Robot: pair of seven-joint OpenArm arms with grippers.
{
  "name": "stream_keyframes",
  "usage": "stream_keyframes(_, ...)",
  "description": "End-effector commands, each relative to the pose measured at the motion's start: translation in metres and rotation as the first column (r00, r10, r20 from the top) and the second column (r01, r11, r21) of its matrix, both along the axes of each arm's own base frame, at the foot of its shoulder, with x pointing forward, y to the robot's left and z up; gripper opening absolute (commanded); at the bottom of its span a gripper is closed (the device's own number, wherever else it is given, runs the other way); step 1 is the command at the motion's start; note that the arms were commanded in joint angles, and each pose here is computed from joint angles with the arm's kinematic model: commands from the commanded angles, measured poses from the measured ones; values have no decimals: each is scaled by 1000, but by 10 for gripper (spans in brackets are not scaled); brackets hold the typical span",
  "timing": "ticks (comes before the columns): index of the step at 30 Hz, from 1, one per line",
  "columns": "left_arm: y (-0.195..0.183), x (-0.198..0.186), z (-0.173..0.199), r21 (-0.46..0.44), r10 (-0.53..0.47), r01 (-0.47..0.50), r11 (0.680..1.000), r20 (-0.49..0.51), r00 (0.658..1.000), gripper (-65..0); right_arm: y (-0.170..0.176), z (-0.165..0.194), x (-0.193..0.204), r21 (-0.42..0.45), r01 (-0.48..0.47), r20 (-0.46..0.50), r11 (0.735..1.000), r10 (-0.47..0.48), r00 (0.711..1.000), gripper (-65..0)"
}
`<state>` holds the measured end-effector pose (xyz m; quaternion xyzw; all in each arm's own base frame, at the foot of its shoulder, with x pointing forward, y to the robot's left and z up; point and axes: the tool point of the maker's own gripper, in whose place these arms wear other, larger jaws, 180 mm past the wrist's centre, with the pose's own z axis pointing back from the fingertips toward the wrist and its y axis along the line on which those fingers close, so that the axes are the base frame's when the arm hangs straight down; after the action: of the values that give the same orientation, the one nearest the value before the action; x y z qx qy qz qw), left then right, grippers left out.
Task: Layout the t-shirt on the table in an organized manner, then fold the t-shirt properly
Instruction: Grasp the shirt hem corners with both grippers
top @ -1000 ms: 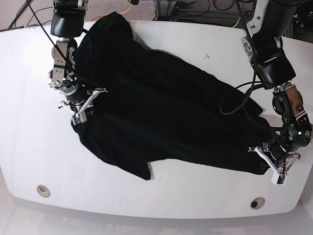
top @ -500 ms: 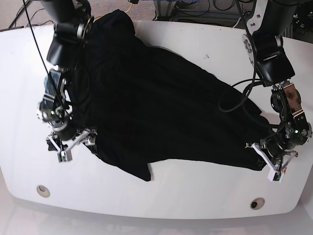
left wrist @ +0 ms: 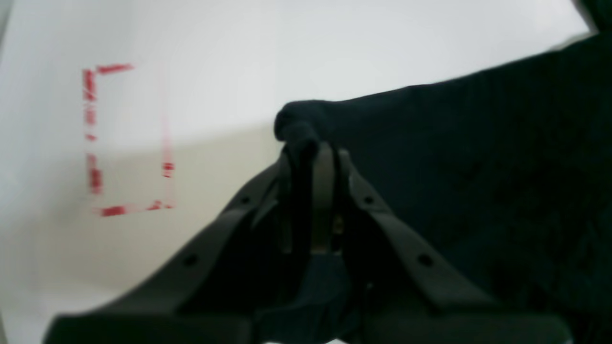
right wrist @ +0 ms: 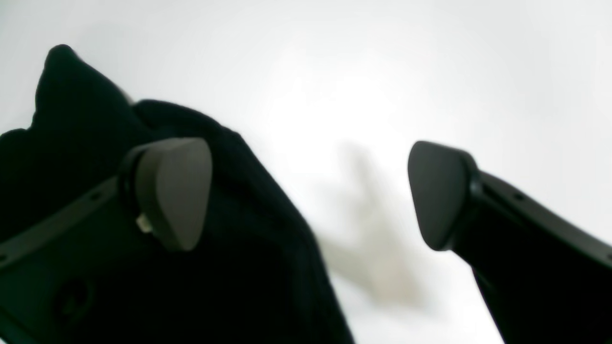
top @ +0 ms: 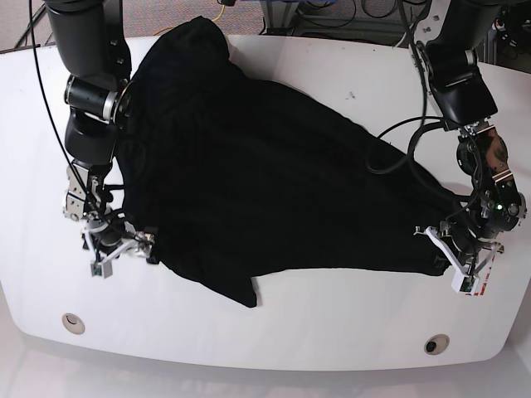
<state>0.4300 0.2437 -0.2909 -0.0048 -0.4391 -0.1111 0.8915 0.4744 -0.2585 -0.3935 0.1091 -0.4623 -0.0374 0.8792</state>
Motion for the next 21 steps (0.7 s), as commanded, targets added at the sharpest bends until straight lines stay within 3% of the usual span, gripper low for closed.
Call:
stream_keyframes(1, 3, 6, 21, 12, -1, 1, 1000, 65, 998, -650, -2, 17, 10, 8, -18, 51, 1000, 18, 999, -22)
stream_keyframes(15, 5, 6, 23, 18, 0, -1, 1000, 70, 998, -650, 58, -25, -26, 105, -175, -15, 979, 177, 984, -35)
stream_keyframes(18, 5, 6, 23, 18, 0, -1, 1000, 70, 998, -650, 63, -25, -26, 112, -188, -16, 976, 191, 981, -101)
stream_keyframes(21, 5, 6, 23, 18, 0, -1, 1000, 70, 998, -650, 67, -23, -26, 104, -196, -6, 975, 198, 980, -252)
